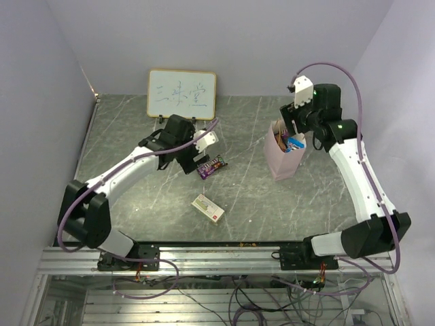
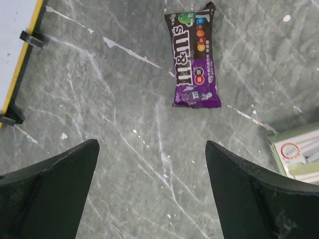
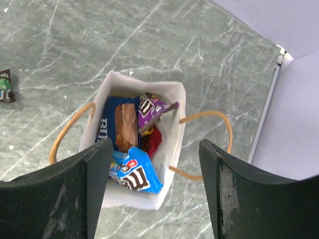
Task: Place the snacks into the paper bag
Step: Place the snack in the paper bag, then pick up the snack from the center of the board, then place the snack in the paper bag.
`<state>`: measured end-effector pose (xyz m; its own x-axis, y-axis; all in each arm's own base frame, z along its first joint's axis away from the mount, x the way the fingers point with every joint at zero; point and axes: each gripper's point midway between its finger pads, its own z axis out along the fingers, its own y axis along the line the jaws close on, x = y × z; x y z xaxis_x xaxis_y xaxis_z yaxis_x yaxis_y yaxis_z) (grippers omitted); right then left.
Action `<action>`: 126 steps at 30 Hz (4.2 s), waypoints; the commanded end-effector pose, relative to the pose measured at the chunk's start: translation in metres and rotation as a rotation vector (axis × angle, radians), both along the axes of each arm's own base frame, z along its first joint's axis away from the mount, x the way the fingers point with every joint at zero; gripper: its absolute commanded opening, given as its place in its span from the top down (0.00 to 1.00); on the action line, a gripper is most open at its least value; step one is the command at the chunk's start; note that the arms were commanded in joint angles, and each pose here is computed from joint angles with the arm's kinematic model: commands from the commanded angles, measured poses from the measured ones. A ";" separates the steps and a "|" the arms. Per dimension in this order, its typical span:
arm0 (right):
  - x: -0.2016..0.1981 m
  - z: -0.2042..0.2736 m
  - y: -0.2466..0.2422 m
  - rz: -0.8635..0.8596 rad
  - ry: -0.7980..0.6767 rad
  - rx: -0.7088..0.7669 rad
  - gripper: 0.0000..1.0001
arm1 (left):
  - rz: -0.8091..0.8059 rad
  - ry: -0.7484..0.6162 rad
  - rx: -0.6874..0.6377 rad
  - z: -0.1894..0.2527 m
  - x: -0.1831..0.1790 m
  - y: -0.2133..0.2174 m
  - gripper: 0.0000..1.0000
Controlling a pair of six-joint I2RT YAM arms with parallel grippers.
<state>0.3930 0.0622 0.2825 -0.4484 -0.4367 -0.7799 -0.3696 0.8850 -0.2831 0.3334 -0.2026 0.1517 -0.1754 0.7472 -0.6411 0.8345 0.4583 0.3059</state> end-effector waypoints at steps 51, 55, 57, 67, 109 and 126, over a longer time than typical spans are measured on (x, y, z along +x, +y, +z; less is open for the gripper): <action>-0.071 -0.011 0.013 0.131 -0.020 0.150 0.27 | 0.055 0.345 0.083 -0.141 -0.003 -0.067 0.26; -0.070 -0.010 0.014 0.139 -0.020 0.151 0.27 | 0.040 0.311 0.088 -0.134 0.000 -0.065 0.40; -0.070 -0.009 0.017 0.157 -0.015 0.154 0.27 | 0.023 0.291 0.087 -0.127 0.001 -0.065 0.47; -0.080 0.012 0.058 0.431 0.016 0.228 0.27 | -0.108 0.150 -0.019 -0.055 -0.006 -0.073 0.59; -0.088 0.022 0.257 1.021 0.243 0.803 0.32 | -0.275 -0.118 -0.277 0.109 -0.058 -0.068 0.63; -0.089 0.026 0.252 1.011 0.216 0.776 0.97 | -0.269 -0.109 -0.297 0.109 -0.065 -0.068 0.50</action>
<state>0.3058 0.3168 0.2910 -0.4026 -0.1328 -0.9057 -0.9148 0.0934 0.3930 0.2774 -0.2658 0.2491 0.0577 0.5825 -0.8107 0.9025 0.3168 0.2918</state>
